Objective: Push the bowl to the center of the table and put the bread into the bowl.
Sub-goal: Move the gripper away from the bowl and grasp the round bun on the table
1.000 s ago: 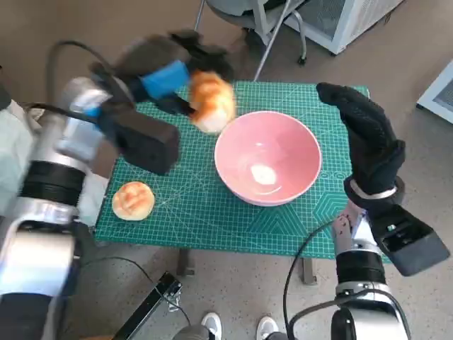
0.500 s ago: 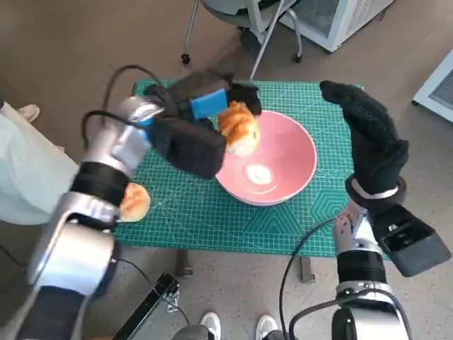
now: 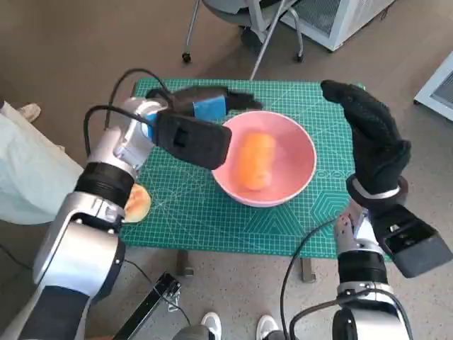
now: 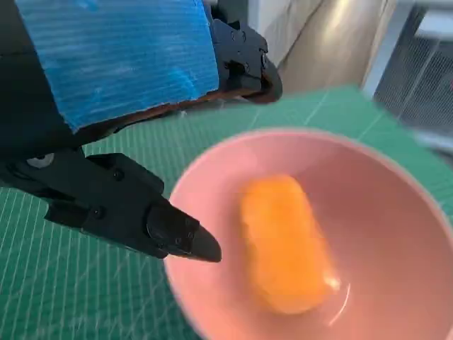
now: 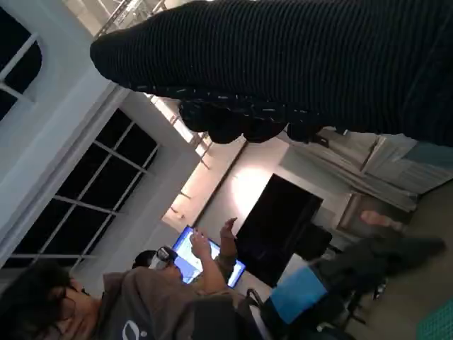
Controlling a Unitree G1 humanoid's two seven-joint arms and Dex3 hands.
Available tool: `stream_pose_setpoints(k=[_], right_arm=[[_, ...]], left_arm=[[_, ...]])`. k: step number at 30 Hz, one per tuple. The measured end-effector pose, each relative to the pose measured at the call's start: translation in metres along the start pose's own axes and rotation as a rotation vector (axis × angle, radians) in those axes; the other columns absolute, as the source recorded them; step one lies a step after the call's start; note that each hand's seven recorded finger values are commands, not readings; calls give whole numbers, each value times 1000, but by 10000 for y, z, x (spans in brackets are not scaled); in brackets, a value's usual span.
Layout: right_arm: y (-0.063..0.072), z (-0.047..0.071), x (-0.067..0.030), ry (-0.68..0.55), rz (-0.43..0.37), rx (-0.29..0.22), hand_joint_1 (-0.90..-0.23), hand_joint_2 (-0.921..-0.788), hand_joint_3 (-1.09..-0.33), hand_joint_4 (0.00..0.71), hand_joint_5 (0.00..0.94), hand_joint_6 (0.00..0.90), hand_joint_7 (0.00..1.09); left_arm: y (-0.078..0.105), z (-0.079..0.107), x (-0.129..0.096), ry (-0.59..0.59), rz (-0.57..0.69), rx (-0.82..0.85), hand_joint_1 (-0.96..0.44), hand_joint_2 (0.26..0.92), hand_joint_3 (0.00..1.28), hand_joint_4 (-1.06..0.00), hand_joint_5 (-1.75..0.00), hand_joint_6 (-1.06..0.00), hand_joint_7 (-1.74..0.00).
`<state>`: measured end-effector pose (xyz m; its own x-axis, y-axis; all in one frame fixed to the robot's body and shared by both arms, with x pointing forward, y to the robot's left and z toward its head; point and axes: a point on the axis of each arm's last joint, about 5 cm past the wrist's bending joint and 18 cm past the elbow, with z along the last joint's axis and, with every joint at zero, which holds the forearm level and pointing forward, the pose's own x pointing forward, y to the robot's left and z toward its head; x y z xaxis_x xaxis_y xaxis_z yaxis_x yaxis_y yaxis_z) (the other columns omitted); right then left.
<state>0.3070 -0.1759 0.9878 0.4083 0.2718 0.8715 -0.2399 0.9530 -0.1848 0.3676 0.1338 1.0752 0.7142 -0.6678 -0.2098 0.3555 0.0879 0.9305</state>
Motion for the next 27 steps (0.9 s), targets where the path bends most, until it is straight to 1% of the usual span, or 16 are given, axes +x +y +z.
stream_pose_setpoints(k=[2,5,7,10,13,15,19,22,27], right_arm=[[5,-2,0,0,-2,2,-616,-921,-732,345,9,0,857],[9,-2,0,0,-6,3,-617,-921,-732,345,9,0,857],[12,-2,0,0,-8,3,-618,-921,-732,345,9,0,857],[14,-2,-1,0,-10,4,-619,-921,-731,346,9,0,858],[15,-1,-2,0,-11,4,-620,-921,-731,345,7,3,862],[15,0,0,-1,-11,4,-621,-921,-731,344,7,4,865],[20,0,5,-2,-8,6,-622,-921,-730,343,6,3,871],[28,-3,6,1,-3,10,-622,-921,-730,342,5,1,874],[29,-8,4,8,-1,16,-610,-921,-732,341,4,-1,878]], left_arm=[[19,-17,-48,-30,31,14,-130,808,18,-56,-22,-151,-232],[53,-54,-138,-74,80,21,-124,811,11,-106,-15,-223,-201],[83,-83,-217,-102,116,31,-115,816,8,-148,-10,-290,-163],[139,-134,-373,-136,170,33,-92,820,6,-186,-13,-345,-143],[193,-177,-558,-143,205,46,-67,817,3,-216,-19,-376,-136],[222,-195,-688,-137,223,57,-57,815,2,-227,-20,-386,-132],[220,-247,-940,-105,227,56,-62,811,0,-233,-15,-392,-119],[159,-318,-1181,-58,202,45,-81,812,1,-232,-10,-389,-105],[-3,-456,-1457,37,140,10,-123,814,2,-234,-6,-387,-85]])
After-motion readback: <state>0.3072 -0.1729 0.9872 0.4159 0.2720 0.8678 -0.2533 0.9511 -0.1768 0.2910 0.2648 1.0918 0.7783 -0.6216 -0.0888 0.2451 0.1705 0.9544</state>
